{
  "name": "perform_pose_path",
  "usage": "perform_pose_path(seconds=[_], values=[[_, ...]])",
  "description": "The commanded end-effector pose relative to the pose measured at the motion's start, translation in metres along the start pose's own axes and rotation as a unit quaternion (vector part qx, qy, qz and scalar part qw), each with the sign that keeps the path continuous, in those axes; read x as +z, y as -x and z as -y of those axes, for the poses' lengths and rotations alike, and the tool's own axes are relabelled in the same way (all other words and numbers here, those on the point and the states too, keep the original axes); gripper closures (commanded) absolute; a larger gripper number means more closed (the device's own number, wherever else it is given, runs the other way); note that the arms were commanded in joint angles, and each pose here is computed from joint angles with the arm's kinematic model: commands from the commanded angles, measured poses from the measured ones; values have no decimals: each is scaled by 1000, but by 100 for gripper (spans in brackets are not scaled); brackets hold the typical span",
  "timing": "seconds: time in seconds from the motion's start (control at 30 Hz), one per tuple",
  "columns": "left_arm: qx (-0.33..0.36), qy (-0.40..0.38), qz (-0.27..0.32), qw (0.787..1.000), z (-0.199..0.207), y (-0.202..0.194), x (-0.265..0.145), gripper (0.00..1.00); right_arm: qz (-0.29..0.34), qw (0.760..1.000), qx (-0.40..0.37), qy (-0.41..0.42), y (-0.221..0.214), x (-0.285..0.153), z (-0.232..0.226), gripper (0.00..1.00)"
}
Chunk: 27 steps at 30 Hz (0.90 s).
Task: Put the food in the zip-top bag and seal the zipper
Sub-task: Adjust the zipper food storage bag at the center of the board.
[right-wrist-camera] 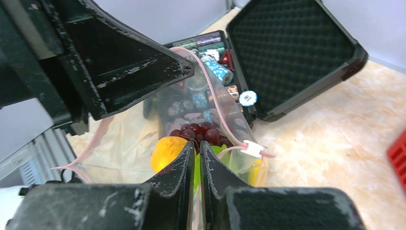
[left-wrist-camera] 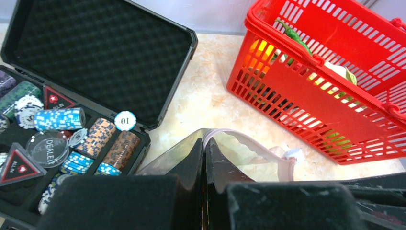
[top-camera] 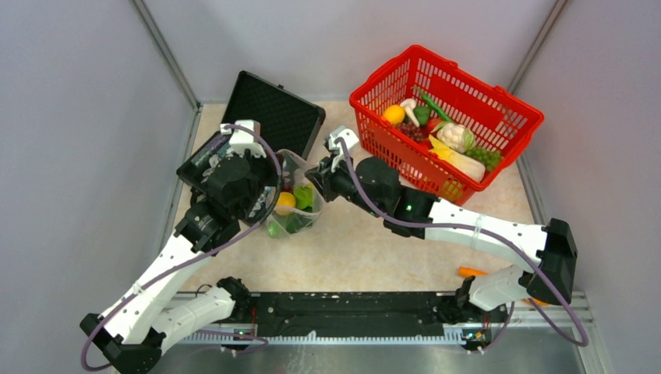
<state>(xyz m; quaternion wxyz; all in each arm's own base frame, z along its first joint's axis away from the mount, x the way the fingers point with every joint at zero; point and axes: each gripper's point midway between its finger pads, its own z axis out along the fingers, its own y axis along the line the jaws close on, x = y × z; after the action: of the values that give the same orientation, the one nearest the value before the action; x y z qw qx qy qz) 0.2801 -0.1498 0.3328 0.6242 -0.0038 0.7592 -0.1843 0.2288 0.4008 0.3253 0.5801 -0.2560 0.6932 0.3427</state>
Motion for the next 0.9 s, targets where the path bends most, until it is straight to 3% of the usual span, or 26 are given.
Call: perform_pose_path(seconds=[0.0, 0.23, 0.37, 0.47, 0.57, 0.67, 0.73, 0.87], values=[[-30, -46, 32, 998, 22, 20, 4, 100, 17, 998, -8, -55, 15, -4, 21, 93], [-54, -103, 12, 993, 47, 9, 12, 100, 55, 991, 31, -115, 30, -26, 62, 91], [-63, -122, -3, 991, 54, -1, 15, 100, 49, 996, 32, -67, 33, -38, 68, 85], [-64, -128, -11, 990, 56, -7, 15, 100, 66, 997, 15, -28, 43, -55, 57, 74], [-64, -136, -16, 989, 58, -10, 14, 100, 93, 995, 13, -33, 54, -71, 60, 71], [-59, -148, -20, 987, 61, -11, 12, 100, 105, 990, -3, -93, 62, -86, 85, 66], [-55, -158, -24, 986, 65, -13, 10, 100, 104, 981, -10, -165, 65, -97, 116, 61], [-49, -170, -36, 984, 67, -19, 8, 100, 94, 956, 2, -279, 79, -120, 187, 59]])
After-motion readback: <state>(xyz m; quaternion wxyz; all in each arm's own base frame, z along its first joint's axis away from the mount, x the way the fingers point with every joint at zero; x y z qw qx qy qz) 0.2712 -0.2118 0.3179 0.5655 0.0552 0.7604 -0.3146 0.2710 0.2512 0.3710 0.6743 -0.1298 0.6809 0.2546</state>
